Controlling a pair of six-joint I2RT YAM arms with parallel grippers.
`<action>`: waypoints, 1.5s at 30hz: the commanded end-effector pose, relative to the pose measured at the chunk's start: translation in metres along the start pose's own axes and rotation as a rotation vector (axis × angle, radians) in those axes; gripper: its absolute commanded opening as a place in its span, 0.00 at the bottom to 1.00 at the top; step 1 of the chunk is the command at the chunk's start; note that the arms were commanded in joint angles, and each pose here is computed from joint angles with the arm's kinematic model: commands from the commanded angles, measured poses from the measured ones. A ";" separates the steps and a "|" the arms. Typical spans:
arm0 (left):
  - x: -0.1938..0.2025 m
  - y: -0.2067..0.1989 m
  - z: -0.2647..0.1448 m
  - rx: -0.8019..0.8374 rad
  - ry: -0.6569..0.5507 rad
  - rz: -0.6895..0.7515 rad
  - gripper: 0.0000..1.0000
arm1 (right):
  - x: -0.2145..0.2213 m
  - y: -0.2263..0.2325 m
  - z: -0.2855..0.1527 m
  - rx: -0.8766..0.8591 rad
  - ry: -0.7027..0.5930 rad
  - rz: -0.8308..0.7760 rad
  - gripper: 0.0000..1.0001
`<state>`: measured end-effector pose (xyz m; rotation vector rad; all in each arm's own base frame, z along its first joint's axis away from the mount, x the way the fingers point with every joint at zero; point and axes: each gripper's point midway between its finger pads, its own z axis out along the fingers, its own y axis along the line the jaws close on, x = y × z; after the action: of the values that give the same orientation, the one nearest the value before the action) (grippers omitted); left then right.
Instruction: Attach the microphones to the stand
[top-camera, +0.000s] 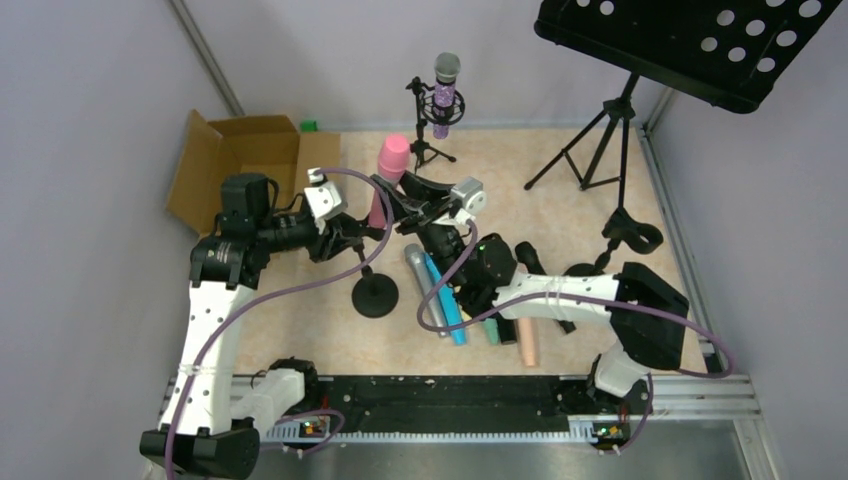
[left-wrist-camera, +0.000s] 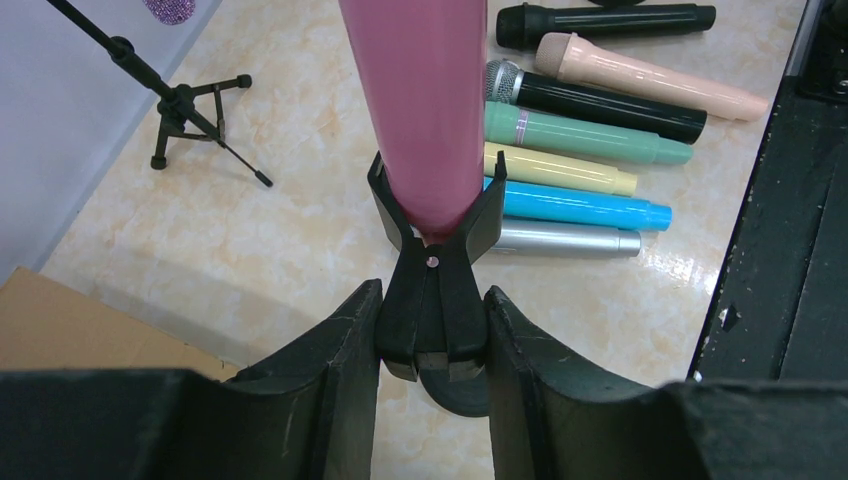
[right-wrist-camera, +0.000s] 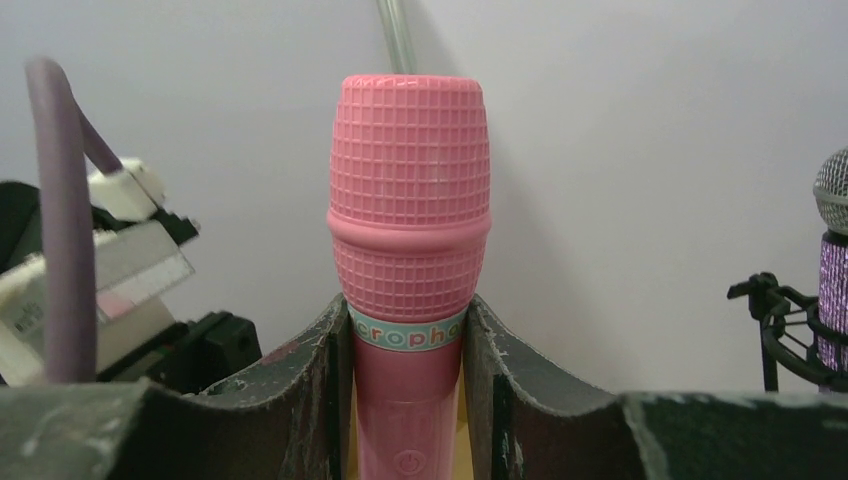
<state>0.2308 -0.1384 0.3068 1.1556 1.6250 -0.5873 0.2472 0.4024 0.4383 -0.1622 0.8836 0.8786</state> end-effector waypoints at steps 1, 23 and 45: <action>0.005 0.000 0.001 -0.009 0.012 -0.006 0.00 | 0.008 0.008 -0.008 0.012 -0.026 0.009 0.00; 0.008 0.002 0.002 -0.007 0.021 0.006 0.00 | 0.055 0.030 -0.045 0.006 0.025 -0.033 0.00; 0.004 0.002 -0.002 -0.017 0.018 0.046 0.99 | 0.052 0.028 -0.060 -0.004 0.077 -0.062 0.58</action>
<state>0.2318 -0.1346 0.2983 1.1713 1.6456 -0.5590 0.2107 0.4281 0.3762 -0.1933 0.9080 0.8419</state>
